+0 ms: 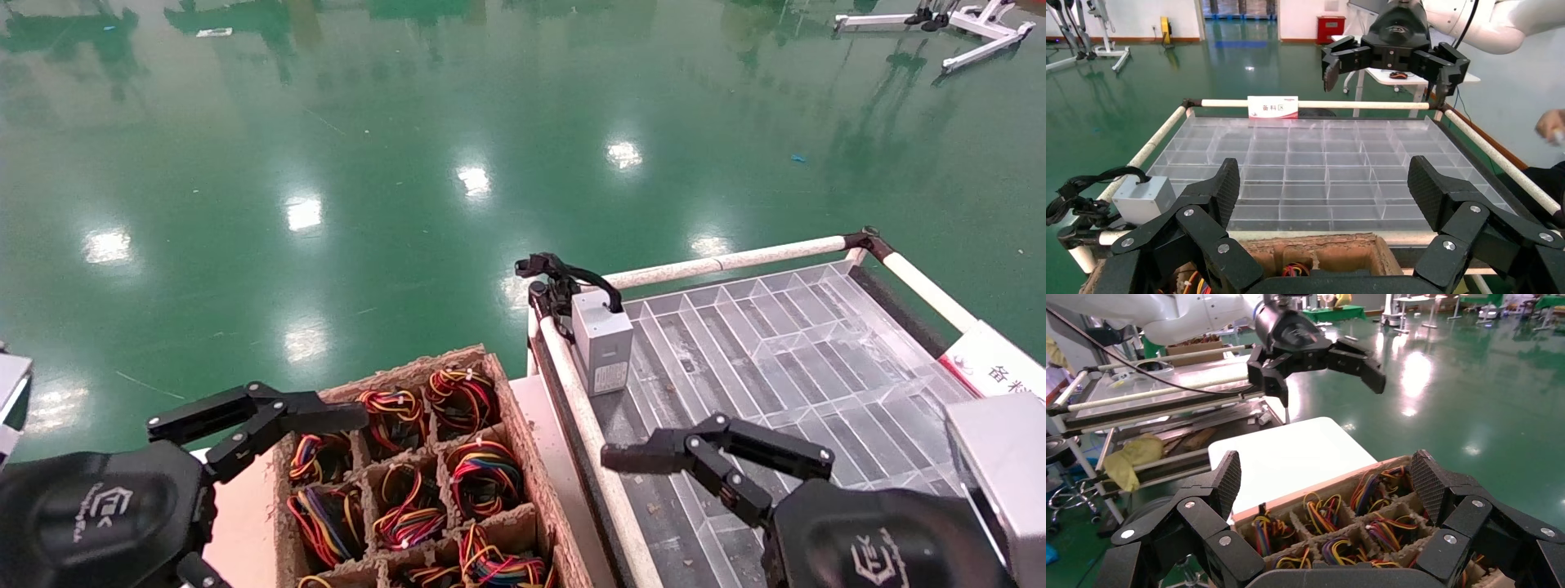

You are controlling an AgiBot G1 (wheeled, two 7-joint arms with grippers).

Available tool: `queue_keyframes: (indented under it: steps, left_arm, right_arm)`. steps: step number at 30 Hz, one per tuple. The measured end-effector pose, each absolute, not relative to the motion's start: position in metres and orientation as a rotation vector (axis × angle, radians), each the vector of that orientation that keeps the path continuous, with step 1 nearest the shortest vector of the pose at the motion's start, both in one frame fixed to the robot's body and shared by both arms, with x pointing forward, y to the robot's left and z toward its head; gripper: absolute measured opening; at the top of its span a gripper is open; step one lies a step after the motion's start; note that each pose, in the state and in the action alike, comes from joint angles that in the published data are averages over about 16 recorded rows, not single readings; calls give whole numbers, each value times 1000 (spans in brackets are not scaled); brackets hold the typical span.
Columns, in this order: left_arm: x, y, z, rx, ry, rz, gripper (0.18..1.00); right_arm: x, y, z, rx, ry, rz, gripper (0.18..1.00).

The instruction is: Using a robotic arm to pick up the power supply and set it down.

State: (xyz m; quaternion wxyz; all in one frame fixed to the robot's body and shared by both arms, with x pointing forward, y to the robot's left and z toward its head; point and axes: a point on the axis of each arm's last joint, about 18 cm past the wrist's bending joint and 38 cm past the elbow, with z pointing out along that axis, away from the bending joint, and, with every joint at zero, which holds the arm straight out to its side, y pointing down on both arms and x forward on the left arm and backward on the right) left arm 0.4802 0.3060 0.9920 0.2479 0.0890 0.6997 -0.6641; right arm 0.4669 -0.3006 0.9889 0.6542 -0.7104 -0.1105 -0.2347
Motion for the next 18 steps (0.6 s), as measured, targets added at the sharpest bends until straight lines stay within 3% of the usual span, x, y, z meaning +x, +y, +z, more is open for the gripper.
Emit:
queue_keyframes:
  steps: [18]
  left_arm:
    - [480, 306, 992, 243, 1907, -1810, 1000]
  right_arm:
    - [473, -302, 991, -1599, -235, -548, 1001]
